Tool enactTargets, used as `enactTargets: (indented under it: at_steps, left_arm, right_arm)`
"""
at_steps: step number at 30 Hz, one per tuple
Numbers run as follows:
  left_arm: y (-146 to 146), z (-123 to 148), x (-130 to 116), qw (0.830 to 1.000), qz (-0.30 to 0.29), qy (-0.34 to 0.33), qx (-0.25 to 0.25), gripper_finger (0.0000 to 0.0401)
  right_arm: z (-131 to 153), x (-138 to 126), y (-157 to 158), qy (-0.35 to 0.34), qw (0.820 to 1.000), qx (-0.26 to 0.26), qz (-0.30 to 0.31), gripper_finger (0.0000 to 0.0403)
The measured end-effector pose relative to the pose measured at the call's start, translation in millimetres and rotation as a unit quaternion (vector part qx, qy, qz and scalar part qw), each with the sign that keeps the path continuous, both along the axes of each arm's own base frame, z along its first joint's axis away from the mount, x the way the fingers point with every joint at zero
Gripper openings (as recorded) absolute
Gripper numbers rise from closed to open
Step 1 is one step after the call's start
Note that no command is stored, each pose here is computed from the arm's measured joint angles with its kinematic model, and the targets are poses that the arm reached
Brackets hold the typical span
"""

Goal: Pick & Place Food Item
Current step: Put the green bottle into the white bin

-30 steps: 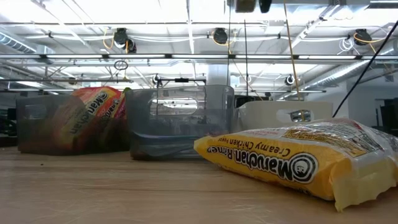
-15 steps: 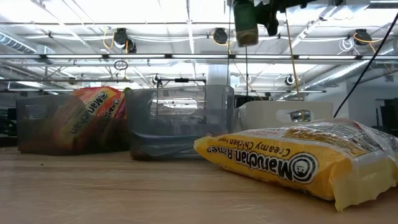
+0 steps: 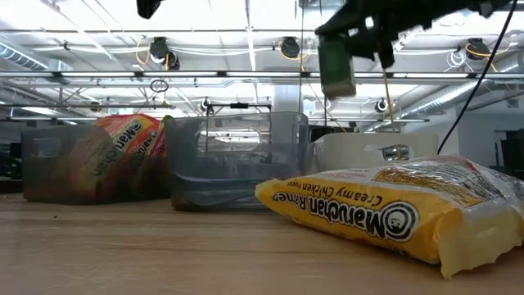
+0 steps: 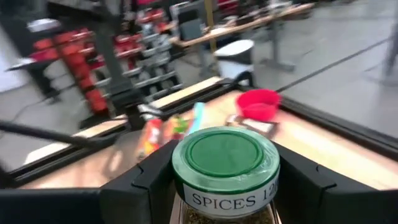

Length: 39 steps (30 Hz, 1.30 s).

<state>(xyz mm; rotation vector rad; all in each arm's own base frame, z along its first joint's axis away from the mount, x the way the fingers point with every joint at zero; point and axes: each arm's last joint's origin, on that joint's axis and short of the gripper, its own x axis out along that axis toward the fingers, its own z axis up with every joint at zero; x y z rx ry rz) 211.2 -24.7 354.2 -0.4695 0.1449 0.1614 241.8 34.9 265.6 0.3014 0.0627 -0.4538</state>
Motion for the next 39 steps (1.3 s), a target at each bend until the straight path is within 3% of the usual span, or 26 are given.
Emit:
enactTargets:
  at_steps: [8,22,34,39]
  left_arm:
    - [-3.0,-13.4,11.0,0.999,0.002,-0.031,-0.018,0.0296]
    - [1.3,-13.6,16.5,0.993,0.095,-0.053,-0.033,0.0296]
    - [8.6,-15.1,16.7,0.992,0.119,-0.045,-0.024,0.0296]
    - [9.9,-16.4,16.6,0.992,0.12,-0.035,-0.008,0.0296]
  right_arm:
    - [-43.2,-13.2,-7.6,0.023,0.999,0.023,-0.033,0.0197]
    - [-80.1,-25.5,-10.1,0.037,0.999,-0.001,-0.027,0.0197]
    - [-110.3,-6.9,-6.3,0.022,0.998,-0.051,-0.019,0.0197]
    - [-124.0,0.6,-4.8,0.007,0.999,-0.048,-0.019,0.0197]
